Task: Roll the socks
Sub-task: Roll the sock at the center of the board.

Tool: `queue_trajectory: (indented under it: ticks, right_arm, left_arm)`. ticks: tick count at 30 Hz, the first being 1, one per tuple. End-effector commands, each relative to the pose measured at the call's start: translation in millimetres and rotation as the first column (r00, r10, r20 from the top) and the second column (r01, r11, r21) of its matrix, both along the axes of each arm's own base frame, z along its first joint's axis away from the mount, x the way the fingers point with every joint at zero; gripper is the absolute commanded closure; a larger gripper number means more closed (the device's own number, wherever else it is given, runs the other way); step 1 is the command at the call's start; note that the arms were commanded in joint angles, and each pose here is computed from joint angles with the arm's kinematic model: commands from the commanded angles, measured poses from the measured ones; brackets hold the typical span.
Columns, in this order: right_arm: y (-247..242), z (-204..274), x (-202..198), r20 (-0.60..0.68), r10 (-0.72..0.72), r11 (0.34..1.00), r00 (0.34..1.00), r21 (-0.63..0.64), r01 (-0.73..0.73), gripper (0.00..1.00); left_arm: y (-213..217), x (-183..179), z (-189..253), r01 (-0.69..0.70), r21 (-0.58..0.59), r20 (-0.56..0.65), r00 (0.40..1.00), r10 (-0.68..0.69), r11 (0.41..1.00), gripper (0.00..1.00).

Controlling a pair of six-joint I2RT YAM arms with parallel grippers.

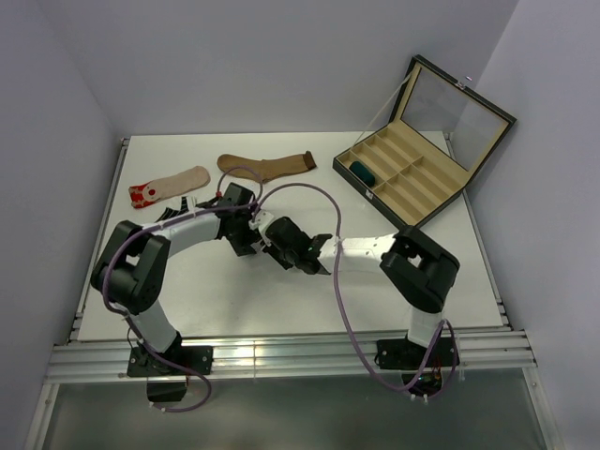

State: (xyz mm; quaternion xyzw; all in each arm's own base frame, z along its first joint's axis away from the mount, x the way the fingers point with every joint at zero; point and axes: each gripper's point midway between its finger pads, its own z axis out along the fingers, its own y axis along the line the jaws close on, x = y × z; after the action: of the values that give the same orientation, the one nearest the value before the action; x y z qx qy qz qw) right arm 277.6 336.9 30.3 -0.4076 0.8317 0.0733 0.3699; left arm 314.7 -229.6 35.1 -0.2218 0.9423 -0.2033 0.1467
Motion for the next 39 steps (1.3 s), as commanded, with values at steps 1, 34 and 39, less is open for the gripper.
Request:
queue_trajectory:
  ticks: [1,34,39]
  right_arm:
    - [-20.0,-32.6,-32.9,-0.209,0.021,1.000,0.978,-0.002,-0.022,1.00]
    - [-6.7,13.8,-11.7,-0.092,0.033,0.999,0.995,0.023,-0.031,0.40]
    - [0.5,15.4,-6.6,-0.024,0.016,1.000,1.000,-0.019,-0.016,0.38]
  left_arm:
    - [-1.0,5.2,20.8,-0.101,-0.091,0.058,0.993,0.106,0.991,0.23]
    - [-2.3,-9.3,-30.5,-0.087,0.007,-0.081,0.993,0.087,0.996,0.93]
    - [-1.7,-9.0,-27.8,-0.076,0.025,-0.088,0.993,0.078,0.997,0.93]
